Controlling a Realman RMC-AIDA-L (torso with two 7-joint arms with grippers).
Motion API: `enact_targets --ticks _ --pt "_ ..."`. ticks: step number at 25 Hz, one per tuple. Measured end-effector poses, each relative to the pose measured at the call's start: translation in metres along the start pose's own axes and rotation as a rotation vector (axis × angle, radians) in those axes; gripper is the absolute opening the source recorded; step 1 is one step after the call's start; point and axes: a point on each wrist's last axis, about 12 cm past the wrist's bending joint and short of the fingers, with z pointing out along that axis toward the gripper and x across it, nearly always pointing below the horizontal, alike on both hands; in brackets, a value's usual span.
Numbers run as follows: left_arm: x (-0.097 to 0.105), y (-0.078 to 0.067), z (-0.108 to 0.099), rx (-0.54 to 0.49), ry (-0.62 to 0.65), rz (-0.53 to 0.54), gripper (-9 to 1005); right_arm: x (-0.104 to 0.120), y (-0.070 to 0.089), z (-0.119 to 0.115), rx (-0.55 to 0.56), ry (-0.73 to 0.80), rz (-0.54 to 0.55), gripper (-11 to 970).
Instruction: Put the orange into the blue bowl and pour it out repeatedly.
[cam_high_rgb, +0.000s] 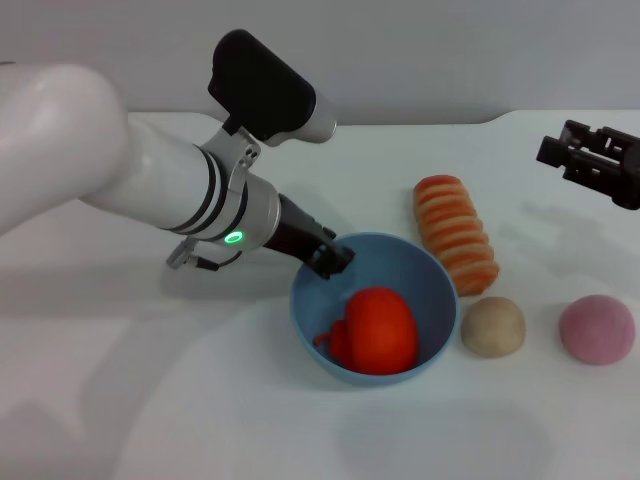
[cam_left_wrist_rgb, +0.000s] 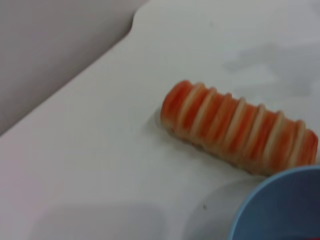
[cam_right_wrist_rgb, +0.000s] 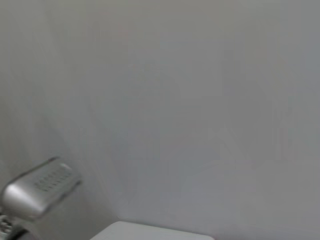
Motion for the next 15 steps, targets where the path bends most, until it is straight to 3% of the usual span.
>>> enact_targets --ticks 5,9,11,12,15 --pt "-0.011 0.0 -0.014 -0.031 -0.105 0.006 328 0.003 -0.003 -0.004 0.028 -0.01 0.0 586" --pt "-0.017 0.01 -0.03 -0.142 -0.31 -0.027 494 0.008 -0.003 -0.007 0.055 -0.063 -0.081 586" --pt "-0.013 0.016 -0.032 -0.219 -0.425 -0.066 557 0.016 -0.002 -0.006 0.066 -0.108 -0.117 586" --pt "-0.013 0.016 -0.032 -0.219 -0.425 -0.066 578 0.022 -0.002 -0.005 0.082 -0.141 -0.137 586" --pt "0.007 0.012 -0.018 -0.365 -0.581 -0.056 642 0.035 -0.005 -0.004 0.159 -0.195 -0.201 586"
